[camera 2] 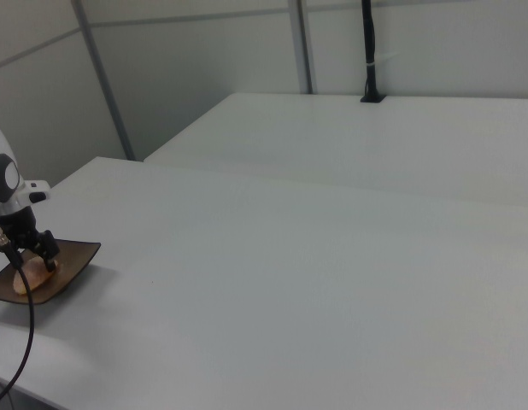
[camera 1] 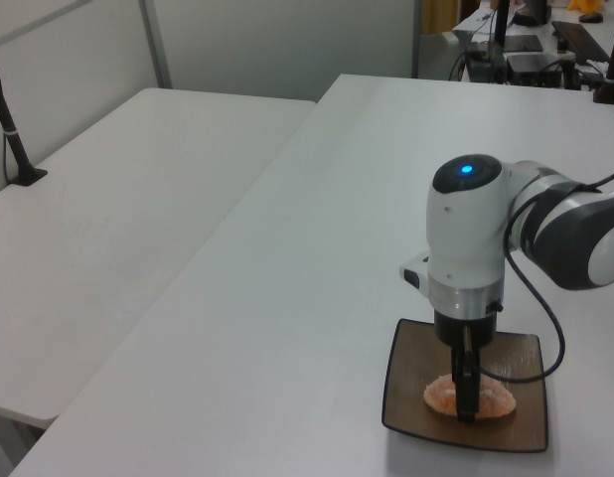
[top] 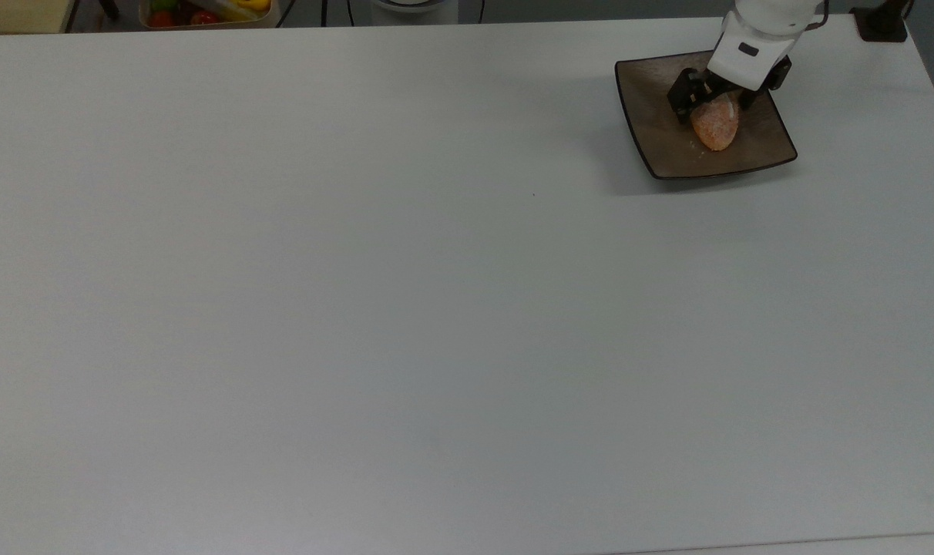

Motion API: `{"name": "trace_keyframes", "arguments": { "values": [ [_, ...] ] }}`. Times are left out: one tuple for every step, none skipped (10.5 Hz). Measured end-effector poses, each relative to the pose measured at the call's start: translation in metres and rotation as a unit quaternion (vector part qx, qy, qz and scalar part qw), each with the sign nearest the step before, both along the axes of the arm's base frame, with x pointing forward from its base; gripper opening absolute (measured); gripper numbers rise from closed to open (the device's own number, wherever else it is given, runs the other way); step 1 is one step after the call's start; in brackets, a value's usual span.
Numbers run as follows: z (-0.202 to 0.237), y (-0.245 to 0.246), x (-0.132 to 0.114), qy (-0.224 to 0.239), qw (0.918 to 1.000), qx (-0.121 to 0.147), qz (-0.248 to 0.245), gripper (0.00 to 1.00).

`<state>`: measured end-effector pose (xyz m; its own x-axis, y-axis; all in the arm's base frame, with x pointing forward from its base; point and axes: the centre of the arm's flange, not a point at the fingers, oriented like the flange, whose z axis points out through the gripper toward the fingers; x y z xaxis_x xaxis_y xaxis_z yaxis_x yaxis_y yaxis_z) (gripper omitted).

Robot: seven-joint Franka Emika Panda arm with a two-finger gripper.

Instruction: Bread is placed on a ceramic plate

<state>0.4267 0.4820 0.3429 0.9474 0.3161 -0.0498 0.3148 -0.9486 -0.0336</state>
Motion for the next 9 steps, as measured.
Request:
{"name": "trace_keyframes", "arguments": {
  "values": [
    [0.013,-0.001,0.000,-0.006,1.0000,0.004,0.000,1.00],
    [0.031,-0.006,0.000,-0.010,0.9999,0.003,-0.001,1.00],
    [0.056,-0.015,0.000,-0.012,0.9999,-0.001,-0.007,1.00],
    [0.087,-0.029,0.002,-0.018,0.9997,-0.003,-0.015,1.00],
    [0.119,-0.047,0.005,-0.023,0.9994,-0.005,-0.027,1.00],
    [0.151,-0.070,0.008,-0.027,0.9987,-0.008,-0.043,1.00],
    [0.177,-0.092,0.010,-0.030,0.9977,-0.011,-0.060,1.00],
    [0.202,-0.118,0.014,-0.034,0.9961,-0.013,-0.081,1.00],
    [0.225,-0.145,0.017,-0.038,0.9939,-0.015,-0.102,1.00]
  ]
}}
